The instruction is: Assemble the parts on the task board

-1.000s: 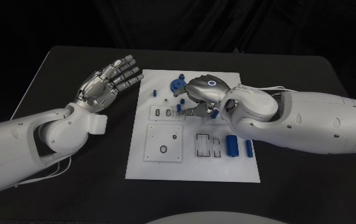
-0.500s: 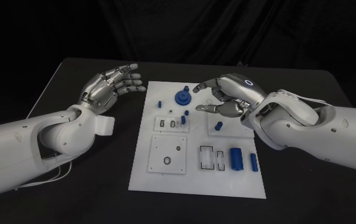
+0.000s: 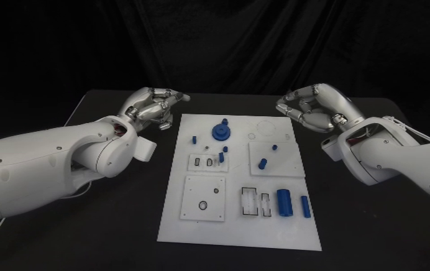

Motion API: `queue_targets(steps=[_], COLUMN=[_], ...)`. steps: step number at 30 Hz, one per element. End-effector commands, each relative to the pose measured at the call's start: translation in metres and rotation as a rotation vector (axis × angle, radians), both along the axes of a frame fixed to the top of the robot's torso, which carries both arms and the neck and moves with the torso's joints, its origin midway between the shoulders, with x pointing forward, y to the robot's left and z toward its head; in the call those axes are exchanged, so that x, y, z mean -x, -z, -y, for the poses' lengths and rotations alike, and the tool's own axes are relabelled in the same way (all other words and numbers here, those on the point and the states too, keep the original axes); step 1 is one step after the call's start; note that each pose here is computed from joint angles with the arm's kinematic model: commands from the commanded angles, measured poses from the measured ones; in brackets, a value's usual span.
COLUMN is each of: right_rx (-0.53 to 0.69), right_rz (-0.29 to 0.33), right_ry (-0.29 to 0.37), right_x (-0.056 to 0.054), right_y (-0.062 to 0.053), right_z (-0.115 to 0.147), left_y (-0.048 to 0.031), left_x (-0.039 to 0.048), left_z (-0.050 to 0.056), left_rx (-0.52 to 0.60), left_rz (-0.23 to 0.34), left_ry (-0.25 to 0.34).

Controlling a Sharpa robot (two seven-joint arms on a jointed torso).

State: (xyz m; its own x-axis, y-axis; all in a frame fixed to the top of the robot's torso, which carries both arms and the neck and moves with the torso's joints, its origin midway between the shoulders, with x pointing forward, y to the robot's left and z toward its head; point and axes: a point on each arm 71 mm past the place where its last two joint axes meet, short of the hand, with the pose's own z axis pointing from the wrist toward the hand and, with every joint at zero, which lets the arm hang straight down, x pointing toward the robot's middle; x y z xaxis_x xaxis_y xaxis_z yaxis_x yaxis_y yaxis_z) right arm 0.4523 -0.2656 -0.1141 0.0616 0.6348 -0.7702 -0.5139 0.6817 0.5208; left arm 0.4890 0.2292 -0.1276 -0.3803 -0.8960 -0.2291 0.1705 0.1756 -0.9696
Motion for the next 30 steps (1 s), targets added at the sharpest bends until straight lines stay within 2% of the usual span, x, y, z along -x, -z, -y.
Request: queue_targets(steps=[1,6,11,14,21,26,30], right_rx=[-0.192,-0.237,-0.240,-0.220,-0.168,-0.154,-0.148], right_rz=[-0.039,-0.079,-0.088,-0.090,-0.078,-0.077,-0.081], right_ry=[0.075,0.113,0.145,0.155,0.151,0.152,0.156], right_x=[-0.003,-0.004,-0.003,-0.001,0.002,0.003,0.002], right_y=[0.004,0.015,0.025,0.033,0.045,0.049,0.051], right_z=[0.019,0.033,0.038,0.040,0.041,0.042,0.043], left_y=[0.0063,0.0130,0.0158,0.0181,0.0259,0.0279,0.0292], left_x=[-0.0024,-0.0032,-0.0015,0.0009,0.0051,0.0058,0.0051], left_z=[0.010,0.026,0.040,0.049,0.059,0.064,0.073], left_rx=[-0.339,-0.578,-0.773,-0.873,-1.045,-1.137,-1.183], left_rz=[0.028,0.038,0.100,0.112,0.030,0.008,-0.002], left_ry=[0.031,0.077,0.116,0.131,0.149,0.147,0.152])
